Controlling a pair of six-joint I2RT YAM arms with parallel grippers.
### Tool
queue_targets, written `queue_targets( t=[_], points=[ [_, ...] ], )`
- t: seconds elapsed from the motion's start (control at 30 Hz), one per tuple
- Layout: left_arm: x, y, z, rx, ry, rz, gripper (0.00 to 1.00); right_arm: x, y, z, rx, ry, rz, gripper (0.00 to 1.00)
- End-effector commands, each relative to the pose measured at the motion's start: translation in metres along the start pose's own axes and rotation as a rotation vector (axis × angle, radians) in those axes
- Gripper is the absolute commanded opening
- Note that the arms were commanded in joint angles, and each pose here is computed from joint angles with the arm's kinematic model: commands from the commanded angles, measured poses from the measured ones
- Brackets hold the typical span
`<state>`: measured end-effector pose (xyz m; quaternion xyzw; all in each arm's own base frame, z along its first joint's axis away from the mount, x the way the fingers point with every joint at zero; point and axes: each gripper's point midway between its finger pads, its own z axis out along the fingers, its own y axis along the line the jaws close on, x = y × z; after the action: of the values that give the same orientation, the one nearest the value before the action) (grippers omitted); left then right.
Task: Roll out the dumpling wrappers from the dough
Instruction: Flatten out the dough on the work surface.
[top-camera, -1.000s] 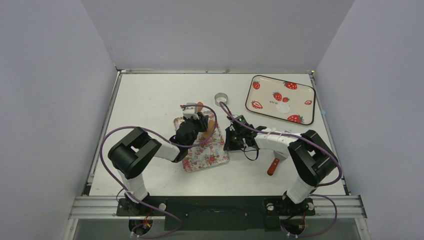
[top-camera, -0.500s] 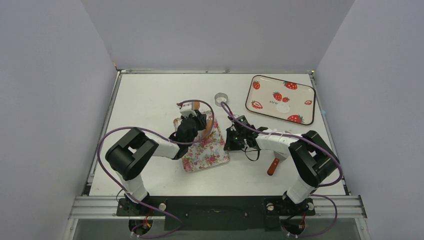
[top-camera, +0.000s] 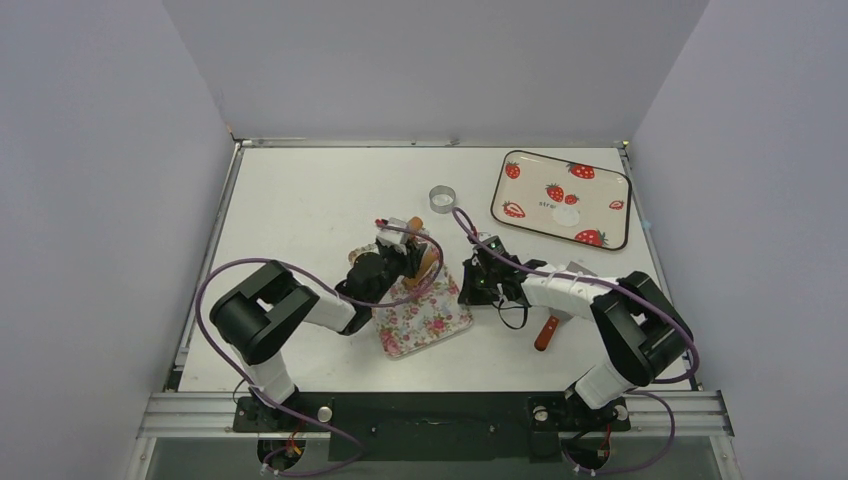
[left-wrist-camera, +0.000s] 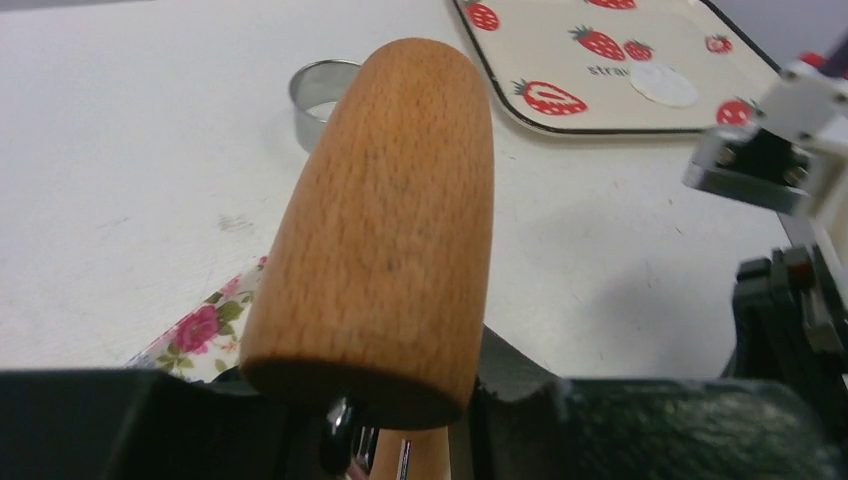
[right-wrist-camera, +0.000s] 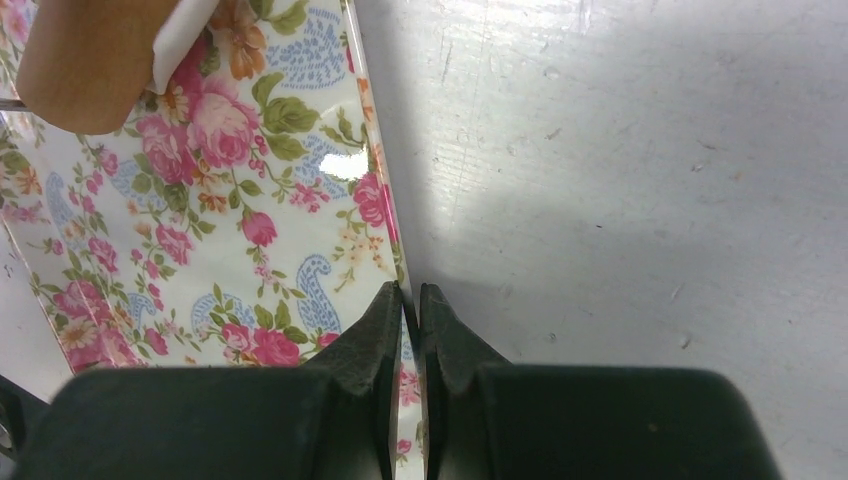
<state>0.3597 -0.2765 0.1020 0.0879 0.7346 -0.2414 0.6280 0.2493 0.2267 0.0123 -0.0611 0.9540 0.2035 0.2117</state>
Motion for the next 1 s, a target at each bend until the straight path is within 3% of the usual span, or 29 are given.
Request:
queue_targets(
  t=[0.0,0.17,0.27,0.47,0.97],
  points=[
    [0.048,-0.024,-0.023,0.224,0.142,0.318,0.0,0.045,-0.078,-0.011,0.323,0.127,0.044,0.0],
    [0.032,-0.043,-0.02,0.282,0.07,0.474,0.0,0.04,-0.076,-0.011,0.316,0.109,0.045,0.0],
    [0.037,-0.053,-0.024,0.357,0.098,0.513,0.0,0.039,-0.075,-0.01,0.306,0.103,0.045,0.0],
    [0.088,-0.077,-0.059,0.511,0.261,0.437,0.0,0.033,-0.071,-0.01,0.286,0.081,0.049,0.0],
    [0.071,-0.106,-0.074,0.617,0.221,0.458,0.0,0.028,-0.07,-0.012,0.272,0.054,0.061,0.0]
  ],
)
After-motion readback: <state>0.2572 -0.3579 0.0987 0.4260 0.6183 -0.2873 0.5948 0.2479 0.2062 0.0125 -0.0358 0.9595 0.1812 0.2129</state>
